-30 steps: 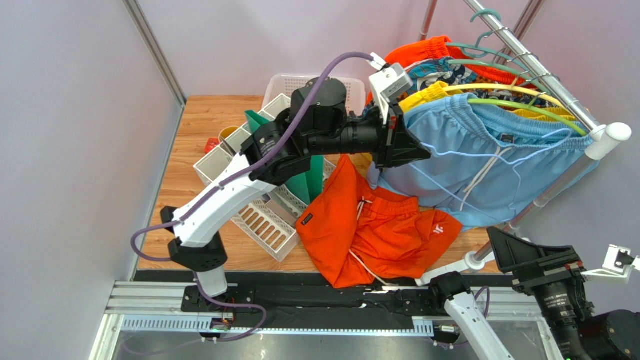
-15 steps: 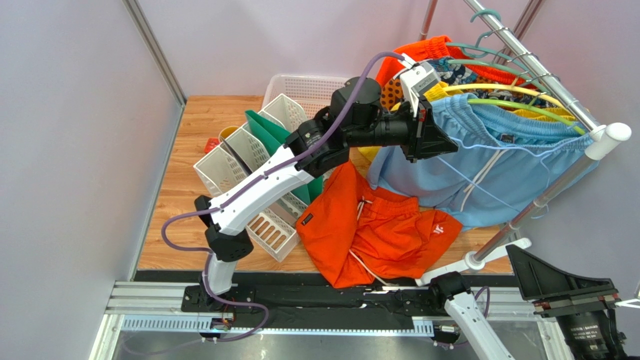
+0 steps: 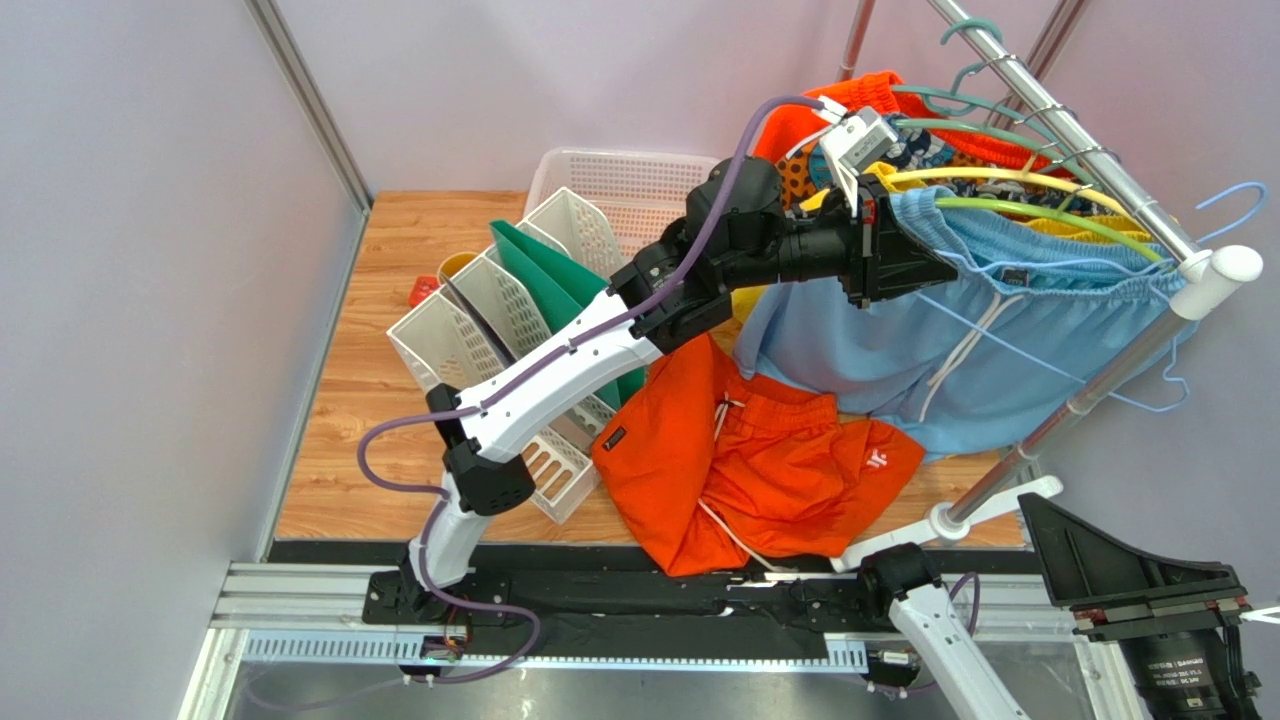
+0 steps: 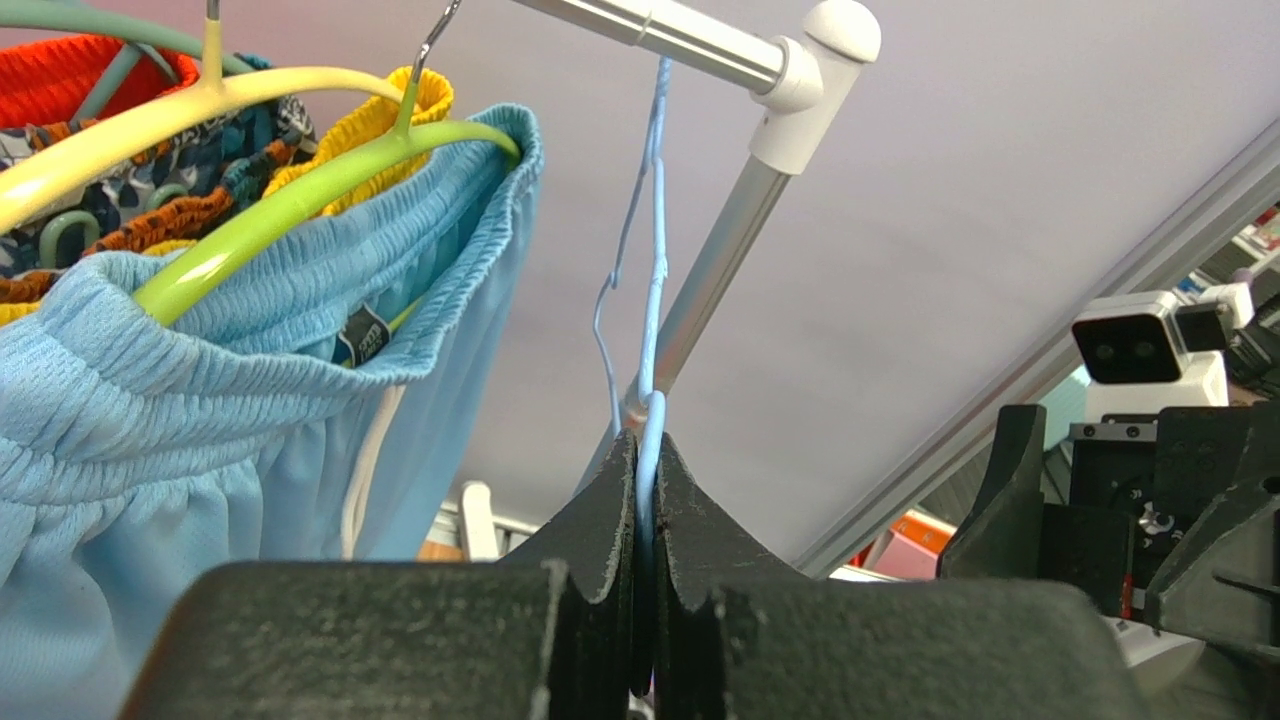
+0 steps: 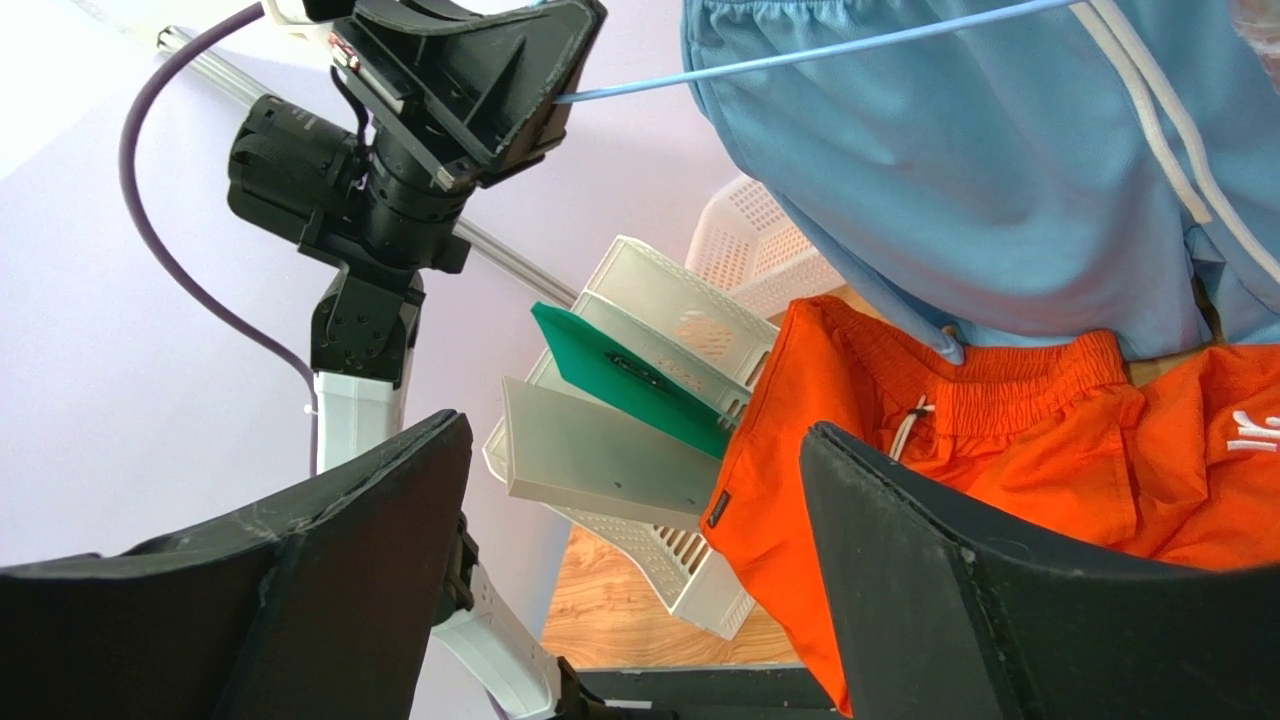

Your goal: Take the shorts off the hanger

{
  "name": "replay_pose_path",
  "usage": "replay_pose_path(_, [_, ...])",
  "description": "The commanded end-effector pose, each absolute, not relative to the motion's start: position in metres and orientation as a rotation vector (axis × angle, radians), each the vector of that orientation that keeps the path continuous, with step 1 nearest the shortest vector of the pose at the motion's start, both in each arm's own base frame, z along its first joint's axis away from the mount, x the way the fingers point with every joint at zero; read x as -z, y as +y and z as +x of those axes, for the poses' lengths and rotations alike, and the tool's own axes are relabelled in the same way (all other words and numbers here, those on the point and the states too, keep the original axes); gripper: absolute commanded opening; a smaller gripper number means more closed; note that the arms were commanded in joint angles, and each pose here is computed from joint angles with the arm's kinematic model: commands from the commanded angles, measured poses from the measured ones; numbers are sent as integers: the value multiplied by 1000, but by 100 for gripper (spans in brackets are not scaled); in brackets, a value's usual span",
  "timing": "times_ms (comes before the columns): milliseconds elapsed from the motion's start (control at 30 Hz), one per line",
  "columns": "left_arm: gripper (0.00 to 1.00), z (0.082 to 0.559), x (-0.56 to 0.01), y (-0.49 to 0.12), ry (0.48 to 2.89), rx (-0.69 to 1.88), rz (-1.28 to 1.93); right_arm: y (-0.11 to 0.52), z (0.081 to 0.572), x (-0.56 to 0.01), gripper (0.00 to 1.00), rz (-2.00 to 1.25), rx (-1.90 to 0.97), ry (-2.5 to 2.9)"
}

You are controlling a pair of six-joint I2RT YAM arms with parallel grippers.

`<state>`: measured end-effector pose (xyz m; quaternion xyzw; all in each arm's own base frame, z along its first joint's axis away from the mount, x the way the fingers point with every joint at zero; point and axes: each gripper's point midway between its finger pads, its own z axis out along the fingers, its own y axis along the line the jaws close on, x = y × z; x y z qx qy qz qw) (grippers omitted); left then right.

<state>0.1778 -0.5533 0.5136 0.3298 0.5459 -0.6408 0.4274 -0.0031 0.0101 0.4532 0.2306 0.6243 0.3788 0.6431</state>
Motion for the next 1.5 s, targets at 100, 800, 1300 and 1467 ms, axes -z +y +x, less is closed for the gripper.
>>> replay_pose_path(100, [0,161,-575,-519,1158,1620,789,12,9,-420,86,548,-782,1575])
replay_pose_path(800, [0,147,-539,-495,1264,1530,836,9,25,-411,86,579,-756,1579])
replay_pose_path(1300, [59,142,-508,-466,1399,1401,906,19,38,-400,86,448,-685,1671])
replay_pose_path(1467, [67,134,-498,-432,1457,1337,914,33,47,-399,89,292,-651,1736])
